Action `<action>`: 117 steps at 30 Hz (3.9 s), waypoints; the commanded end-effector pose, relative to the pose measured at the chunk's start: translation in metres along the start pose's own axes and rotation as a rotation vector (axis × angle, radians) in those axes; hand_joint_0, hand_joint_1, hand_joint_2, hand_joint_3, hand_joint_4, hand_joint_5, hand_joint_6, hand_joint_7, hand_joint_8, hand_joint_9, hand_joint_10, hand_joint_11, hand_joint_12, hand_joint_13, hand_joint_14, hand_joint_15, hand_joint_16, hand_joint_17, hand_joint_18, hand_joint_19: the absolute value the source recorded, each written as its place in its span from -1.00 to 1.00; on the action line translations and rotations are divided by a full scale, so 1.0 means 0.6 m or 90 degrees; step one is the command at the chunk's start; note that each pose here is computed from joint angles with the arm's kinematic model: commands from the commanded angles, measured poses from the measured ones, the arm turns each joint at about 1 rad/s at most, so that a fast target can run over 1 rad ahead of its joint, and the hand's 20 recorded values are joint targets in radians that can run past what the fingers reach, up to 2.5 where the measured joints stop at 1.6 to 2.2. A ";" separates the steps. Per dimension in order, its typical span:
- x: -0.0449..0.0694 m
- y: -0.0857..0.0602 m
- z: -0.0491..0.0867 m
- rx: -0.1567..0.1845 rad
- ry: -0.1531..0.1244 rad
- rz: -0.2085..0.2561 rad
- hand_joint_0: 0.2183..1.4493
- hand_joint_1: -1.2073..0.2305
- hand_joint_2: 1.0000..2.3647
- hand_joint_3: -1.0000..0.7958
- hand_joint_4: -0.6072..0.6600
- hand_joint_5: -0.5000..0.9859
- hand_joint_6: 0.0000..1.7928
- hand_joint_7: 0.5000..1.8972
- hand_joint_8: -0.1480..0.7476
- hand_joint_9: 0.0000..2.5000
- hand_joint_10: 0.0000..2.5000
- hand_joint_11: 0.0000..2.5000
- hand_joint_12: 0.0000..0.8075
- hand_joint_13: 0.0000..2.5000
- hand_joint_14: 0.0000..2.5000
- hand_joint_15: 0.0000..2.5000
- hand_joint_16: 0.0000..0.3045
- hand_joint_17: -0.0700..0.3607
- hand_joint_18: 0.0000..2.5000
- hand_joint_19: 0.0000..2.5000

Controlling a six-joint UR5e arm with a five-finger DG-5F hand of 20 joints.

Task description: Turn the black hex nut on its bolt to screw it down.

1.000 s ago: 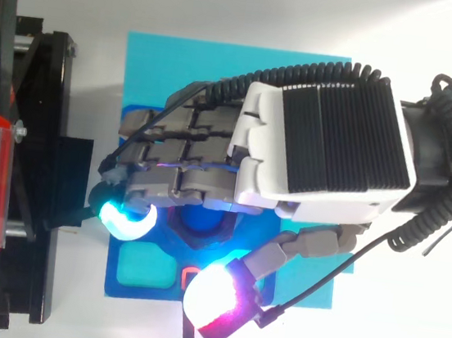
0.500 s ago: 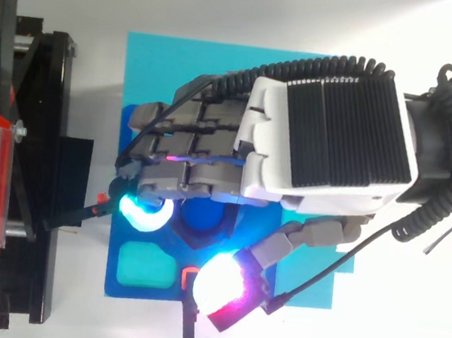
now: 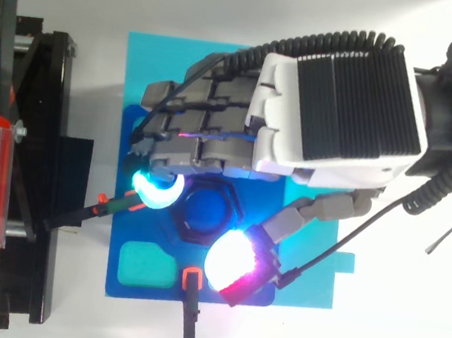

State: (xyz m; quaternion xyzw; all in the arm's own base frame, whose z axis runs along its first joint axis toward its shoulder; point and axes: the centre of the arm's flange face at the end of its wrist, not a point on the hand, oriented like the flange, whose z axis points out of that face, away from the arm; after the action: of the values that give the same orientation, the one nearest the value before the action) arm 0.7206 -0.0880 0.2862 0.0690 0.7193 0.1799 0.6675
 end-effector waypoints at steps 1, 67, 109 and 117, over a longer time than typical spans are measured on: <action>-0.005 -0.013 -0.005 -0.005 0.001 -0.011 -0.57 0.12 -1.00 -0.44 0.35 -0.36 -0.44 0.19 -0.01 -0.61 -1.00 -1.00 -0.15 -0.65 -1.00 -1.00 -0.66 -0.14 -0.70 -0.56; -0.002 0.027 0.039 -0.086 -0.009 -0.055 -0.60 0.20 -1.00 -0.44 0.31 -0.43 -0.44 -0.54 -0.05 -0.60 -1.00 -1.00 -0.12 -0.64 -1.00 -1.00 -0.64 -0.10 -0.69 -0.54; -0.042 -0.084 -0.004 -0.088 -0.018 -0.075 -0.58 0.21 -1.00 -0.44 0.34 -0.36 -0.44 -0.03 -0.01 -0.55 -1.00 -1.00 -0.13 -0.63 -1.00 -1.00 -0.65 -0.11 -0.68 -0.54; -0.044 -0.072 0.006 -0.108 -0.039 -0.084 -0.59 0.21 -1.00 -0.44 0.41 -0.42 -0.44 -0.44 -0.03 -0.57 -1.00 -1.00 -0.12 -0.63 -1.00 -1.00 -0.64 -0.11 -0.68 -0.53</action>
State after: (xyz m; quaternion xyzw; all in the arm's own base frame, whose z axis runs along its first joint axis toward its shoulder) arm 0.7298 -0.1404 0.2930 -0.0248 0.6927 0.1922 0.6947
